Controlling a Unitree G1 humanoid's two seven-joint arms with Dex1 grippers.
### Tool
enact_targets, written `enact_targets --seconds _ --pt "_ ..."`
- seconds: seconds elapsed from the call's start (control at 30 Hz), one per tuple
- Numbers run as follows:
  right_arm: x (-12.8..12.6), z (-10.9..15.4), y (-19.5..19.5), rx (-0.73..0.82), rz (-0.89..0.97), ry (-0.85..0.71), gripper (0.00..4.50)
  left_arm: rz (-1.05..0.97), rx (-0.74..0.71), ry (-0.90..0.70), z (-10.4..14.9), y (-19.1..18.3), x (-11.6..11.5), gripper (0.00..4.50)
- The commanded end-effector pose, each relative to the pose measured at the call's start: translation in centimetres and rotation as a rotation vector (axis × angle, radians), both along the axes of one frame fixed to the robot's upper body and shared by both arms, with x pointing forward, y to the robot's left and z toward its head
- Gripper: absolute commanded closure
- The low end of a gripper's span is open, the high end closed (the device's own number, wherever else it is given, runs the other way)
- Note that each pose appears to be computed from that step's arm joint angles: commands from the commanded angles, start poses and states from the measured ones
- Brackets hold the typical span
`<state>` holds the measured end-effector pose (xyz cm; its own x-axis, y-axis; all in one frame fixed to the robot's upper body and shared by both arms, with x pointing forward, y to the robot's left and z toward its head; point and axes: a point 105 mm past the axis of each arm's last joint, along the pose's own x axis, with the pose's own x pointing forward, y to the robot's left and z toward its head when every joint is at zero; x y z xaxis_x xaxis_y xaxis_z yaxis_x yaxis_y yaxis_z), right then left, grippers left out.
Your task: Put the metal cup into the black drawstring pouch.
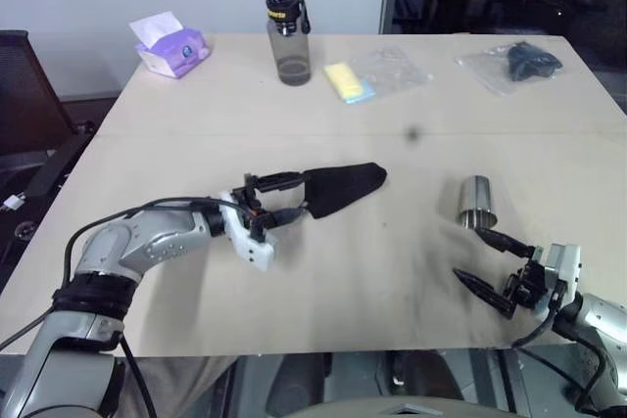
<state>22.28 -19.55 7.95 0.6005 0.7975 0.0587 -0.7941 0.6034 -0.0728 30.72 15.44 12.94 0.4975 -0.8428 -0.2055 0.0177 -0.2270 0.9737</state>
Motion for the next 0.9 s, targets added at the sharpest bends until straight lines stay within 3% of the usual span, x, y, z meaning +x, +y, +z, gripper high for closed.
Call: enact_targets --seconds 0.03,0.3,0.4,0.67,0.8,0.9 --pt "0.3 1.4 -1.0 -0.008 -0.031 -0.046 0.00 -0.050 -0.025 -0.026 0.4 -0.8 0.0 0.03" --pt "0.1 1.3 -0.9 0.004 -0.050 -0.040 0.00 -0.116 -0.024 -0.060 0.1 -1.9 -0.2 0.03" --pt "0.1 1.2 -0.7 0.010 -0.053 -0.040 0.00 -0.129 -0.015 -0.061 -0.2 -2.1 -0.3 0.77" --pt "0.5 1.7 -0.9 0.007 -0.076 -0.061 0.00 -0.081 -0.009 -0.016 -1.2 -1.5 0.8 4.49" --pt "0.8 2.2 -0.2 0.009 -0.063 -0.082 0.00 -0.006 -0.103 0.083 -0.9 -1.2 2.1 4.49" --pt "1.2 2.8 1.1 -0.024 -0.032 -0.117 0.00 0.090 -0.308 0.215 0.3 -1.3 3.4 4.49"
